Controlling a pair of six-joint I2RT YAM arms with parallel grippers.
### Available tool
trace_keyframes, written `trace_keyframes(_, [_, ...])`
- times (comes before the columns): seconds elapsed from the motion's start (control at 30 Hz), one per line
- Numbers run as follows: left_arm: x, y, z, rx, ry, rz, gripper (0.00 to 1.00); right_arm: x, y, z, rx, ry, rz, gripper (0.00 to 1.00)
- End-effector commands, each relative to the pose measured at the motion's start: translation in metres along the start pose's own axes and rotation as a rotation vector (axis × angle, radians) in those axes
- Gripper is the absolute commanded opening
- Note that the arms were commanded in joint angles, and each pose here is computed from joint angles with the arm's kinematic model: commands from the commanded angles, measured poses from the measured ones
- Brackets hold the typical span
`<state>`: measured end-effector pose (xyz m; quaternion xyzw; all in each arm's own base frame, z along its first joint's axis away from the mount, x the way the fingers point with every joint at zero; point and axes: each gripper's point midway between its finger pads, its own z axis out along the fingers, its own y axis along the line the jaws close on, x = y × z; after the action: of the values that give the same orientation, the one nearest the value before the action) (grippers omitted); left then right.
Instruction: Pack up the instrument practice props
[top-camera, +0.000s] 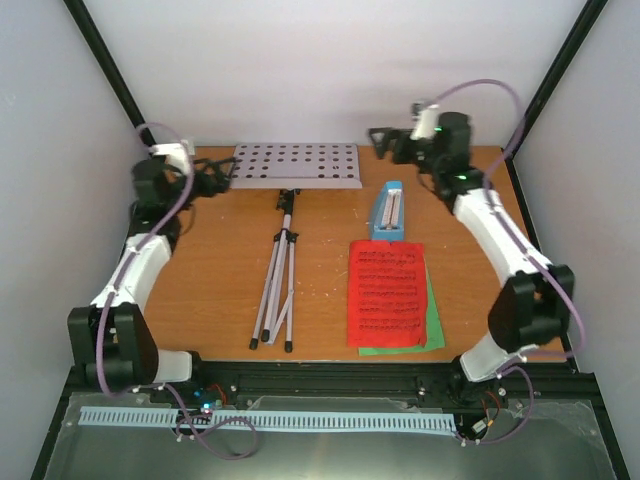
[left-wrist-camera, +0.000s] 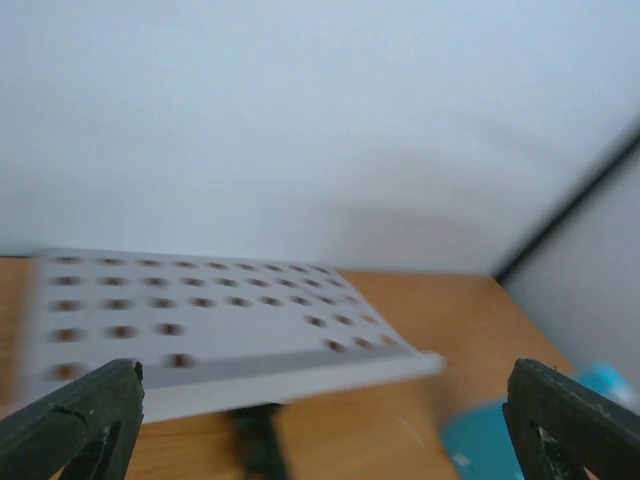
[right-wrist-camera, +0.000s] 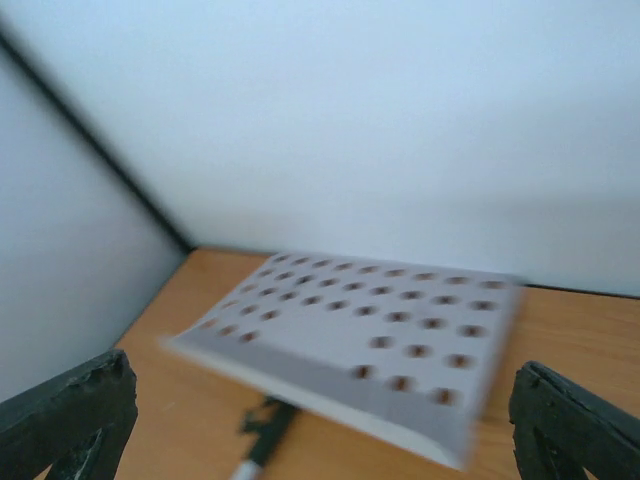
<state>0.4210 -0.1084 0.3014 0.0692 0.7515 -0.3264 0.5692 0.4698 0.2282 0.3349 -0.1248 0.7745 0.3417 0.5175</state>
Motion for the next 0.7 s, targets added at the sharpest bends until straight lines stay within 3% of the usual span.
trace_keyframes(0.0, [-0.037, 0.072, -0.059, -0.125, -0.103, -0.095, 0.99, -0.015, -0.079, -0.073, 0.259, -0.07, 0.055, 1.0])
trace_keyframes(0.13, [-0.043, 0.135, -0.124, -0.309, -0.242, -0.143, 0.99, -0.014, -0.16, -0.159, 0.624, -0.205, 0.085, 1.0])
trace_keyframes(0.27, [-0.022, 0.167, -0.163, -0.495, -0.363, -0.045, 0.99, 0.002, -0.182, -0.214, 0.873, -0.369, -0.078, 1.0])
trace_keyframes(0.4, [0.014, 0.179, -0.174, -0.61, -0.376, 0.081, 1.0, 0.038, -0.183, -0.215, 0.855, -0.415, -0.207, 1.0])
trace_keyframes(0.57, [0.053, 0.186, -0.162, -0.636, -0.307, 0.112, 0.99, 0.088, -0.192, -0.2, 0.8, -0.379, -0.233, 1.0])
trace_keyframes(0.67, [0.057, 0.185, -0.162, -0.643, -0.323, 0.134, 0.99, 0.112, -0.2, -0.196, 0.81, -0.339, -0.237, 1.0])
